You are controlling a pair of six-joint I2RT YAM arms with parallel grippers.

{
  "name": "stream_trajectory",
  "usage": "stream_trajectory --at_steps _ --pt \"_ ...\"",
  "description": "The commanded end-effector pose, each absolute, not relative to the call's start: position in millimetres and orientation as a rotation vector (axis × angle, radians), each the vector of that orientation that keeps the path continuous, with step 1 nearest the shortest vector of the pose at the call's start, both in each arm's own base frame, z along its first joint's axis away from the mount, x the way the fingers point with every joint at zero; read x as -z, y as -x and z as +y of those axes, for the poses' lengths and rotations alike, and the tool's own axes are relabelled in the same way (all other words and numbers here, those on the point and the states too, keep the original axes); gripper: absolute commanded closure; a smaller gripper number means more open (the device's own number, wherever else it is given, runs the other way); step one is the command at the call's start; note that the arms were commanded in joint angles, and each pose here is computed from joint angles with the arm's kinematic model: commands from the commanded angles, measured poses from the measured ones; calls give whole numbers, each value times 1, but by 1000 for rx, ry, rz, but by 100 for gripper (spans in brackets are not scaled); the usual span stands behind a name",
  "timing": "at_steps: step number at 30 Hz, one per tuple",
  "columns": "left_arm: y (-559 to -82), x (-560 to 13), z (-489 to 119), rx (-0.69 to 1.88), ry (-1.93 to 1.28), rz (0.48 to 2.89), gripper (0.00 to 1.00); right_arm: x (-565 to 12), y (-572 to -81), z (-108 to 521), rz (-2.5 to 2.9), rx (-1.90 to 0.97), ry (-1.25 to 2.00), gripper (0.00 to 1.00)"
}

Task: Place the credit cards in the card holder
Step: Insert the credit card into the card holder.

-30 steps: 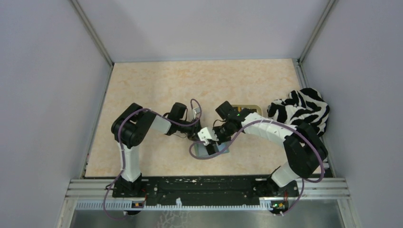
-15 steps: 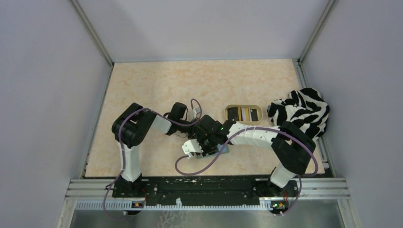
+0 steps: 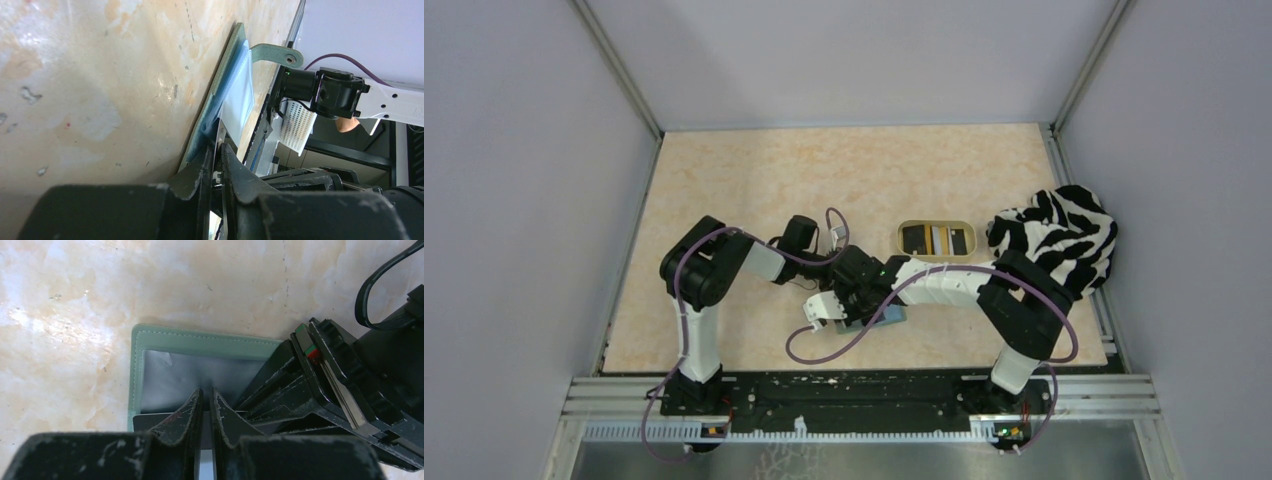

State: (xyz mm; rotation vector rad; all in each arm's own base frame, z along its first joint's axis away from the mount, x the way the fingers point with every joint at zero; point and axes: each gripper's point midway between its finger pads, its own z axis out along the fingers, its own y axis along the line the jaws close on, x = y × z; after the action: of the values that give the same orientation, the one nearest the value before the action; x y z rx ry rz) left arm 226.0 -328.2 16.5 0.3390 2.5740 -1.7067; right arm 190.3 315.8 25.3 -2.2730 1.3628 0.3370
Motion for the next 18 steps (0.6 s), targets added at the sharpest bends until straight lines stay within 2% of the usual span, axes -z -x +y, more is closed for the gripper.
stream_trajectory --at_steps 1,18 --pt "-223 2 -324 1651 -329 2623 82 -38 -203 329 1325 -273 2238 90" --pt "-225 0 -324 1645 -344 2622 75 -38 -218 309 1384 -157 2227 91"
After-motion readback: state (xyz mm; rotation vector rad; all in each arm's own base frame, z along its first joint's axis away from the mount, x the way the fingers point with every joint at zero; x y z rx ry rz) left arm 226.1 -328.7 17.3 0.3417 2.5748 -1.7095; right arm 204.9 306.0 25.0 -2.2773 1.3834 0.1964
